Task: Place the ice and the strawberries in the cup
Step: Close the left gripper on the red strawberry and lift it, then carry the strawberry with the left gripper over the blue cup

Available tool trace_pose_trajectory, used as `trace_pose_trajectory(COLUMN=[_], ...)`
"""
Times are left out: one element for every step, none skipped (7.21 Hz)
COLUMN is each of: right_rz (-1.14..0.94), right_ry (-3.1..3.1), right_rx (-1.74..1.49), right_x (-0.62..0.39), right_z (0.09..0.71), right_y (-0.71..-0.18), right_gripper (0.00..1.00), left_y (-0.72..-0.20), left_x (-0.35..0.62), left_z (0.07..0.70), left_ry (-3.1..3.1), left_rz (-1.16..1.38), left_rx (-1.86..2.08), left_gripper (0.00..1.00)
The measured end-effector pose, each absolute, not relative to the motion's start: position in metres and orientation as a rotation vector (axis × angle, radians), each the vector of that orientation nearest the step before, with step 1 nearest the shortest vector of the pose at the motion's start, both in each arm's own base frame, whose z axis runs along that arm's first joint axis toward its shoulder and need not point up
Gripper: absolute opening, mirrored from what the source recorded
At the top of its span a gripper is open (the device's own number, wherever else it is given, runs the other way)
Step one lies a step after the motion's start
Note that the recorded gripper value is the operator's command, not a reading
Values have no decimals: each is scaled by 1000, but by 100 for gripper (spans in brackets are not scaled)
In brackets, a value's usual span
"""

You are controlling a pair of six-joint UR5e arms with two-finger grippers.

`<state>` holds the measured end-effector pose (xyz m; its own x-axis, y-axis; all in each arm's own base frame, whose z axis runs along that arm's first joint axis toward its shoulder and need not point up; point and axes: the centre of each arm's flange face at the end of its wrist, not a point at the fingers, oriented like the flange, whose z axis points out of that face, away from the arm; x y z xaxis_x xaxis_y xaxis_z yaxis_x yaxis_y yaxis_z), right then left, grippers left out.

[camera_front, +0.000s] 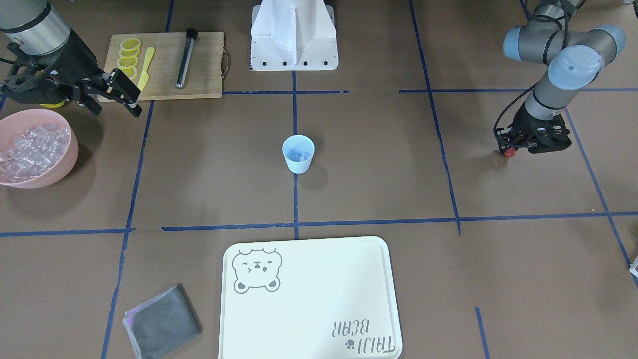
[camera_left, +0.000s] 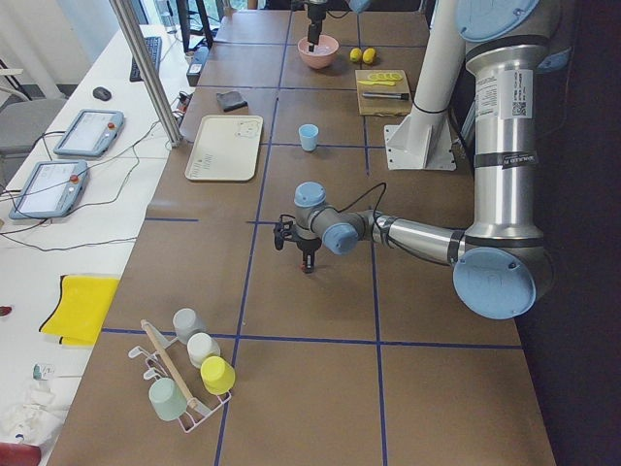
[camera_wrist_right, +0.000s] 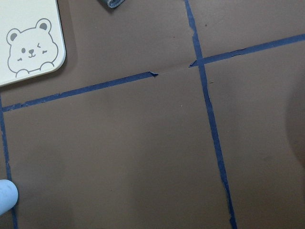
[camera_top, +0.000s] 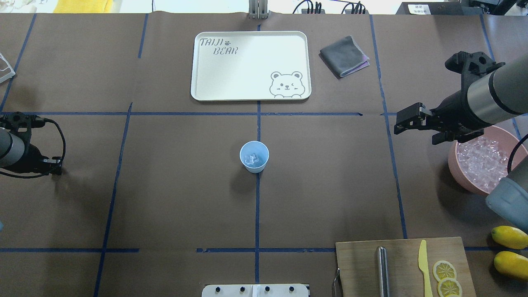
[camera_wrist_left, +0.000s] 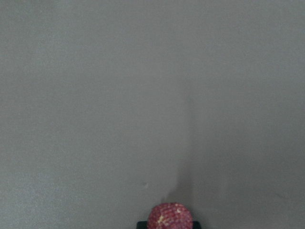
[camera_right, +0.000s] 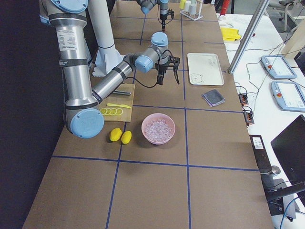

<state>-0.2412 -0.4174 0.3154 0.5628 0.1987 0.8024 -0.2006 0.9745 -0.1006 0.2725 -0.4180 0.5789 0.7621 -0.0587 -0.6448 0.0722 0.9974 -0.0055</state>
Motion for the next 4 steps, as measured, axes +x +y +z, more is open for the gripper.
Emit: trace_pose_trajectory(right_rz=[235,235,235,235], right_ry=[-944,-945,-947,-948], right_rx=[2,3,3,4], right_x=[-241,-241,-240,-238], right_z=[316,315,314,314], right_y=[-417,-417,-417,-416], right_gripper=[99,99,99,99], left_y=[-418,-418,-418,-417], left_x=[272,271,270,269], left_z=[578,574,558,533], left_ry=[702,709,732,767], left_rz=[-72,-72,-70,-72], left_rx=[21,26,42,64], left_gripper=[0,0,0,0])
